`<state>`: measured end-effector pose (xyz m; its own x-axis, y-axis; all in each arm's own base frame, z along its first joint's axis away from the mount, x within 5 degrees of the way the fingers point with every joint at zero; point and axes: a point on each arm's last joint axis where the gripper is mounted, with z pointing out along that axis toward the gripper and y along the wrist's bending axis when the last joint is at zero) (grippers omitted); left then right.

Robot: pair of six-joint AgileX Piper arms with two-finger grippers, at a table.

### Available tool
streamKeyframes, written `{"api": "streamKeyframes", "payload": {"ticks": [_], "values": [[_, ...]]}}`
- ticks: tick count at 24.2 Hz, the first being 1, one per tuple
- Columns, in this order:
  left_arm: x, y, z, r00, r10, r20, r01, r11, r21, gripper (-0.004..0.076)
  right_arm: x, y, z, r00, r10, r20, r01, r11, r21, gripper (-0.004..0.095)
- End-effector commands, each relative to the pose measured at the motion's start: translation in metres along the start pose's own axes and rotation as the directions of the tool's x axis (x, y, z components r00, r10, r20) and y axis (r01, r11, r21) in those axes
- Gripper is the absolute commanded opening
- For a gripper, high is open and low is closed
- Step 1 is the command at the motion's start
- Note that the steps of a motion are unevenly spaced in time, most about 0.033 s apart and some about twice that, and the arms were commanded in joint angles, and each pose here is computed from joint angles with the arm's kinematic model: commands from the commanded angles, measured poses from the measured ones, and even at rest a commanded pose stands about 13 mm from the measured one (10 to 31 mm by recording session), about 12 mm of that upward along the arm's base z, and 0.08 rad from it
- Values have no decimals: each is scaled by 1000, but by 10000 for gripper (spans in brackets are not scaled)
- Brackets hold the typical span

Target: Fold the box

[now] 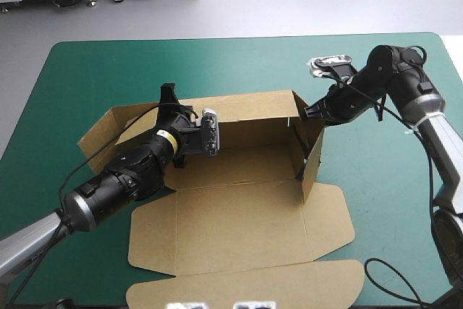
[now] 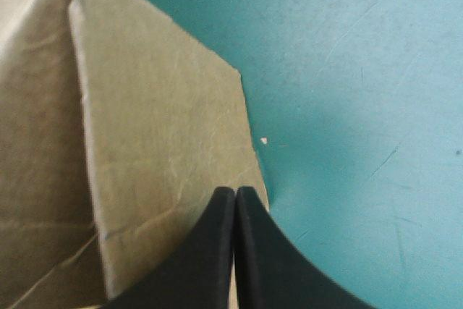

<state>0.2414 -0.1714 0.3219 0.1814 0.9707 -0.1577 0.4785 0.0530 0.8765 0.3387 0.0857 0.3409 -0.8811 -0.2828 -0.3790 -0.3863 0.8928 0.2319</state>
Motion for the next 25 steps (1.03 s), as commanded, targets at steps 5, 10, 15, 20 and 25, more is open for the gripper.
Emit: {"api": "streamKeyframes", "payload": {"ticks": [5,10,15,20,25], "values": [[1,12,-11,1000,-27,-4,26,999,-43,-9,29,14,-10,972,-99,212,111,993,-49,-18],[1,12,-11,1000,-27,-4,26,999,-43,-9,63,15,2,896,-193,400,203,979,19,-18],[1,12,-11,1000,-27,-4,26,999,-43,-9,86,15,18,856,-231,462,245,969,31,-18],[1,12,-11,1000,-27,-4,26,999,-43,-9,99,20,32,812,-224,539,279,960,-21,-18],[1,12,-11,1000,-23,-3,23,999,-45,-9,103,22,36,786,-242,569,319,947,-37,-18]]}}
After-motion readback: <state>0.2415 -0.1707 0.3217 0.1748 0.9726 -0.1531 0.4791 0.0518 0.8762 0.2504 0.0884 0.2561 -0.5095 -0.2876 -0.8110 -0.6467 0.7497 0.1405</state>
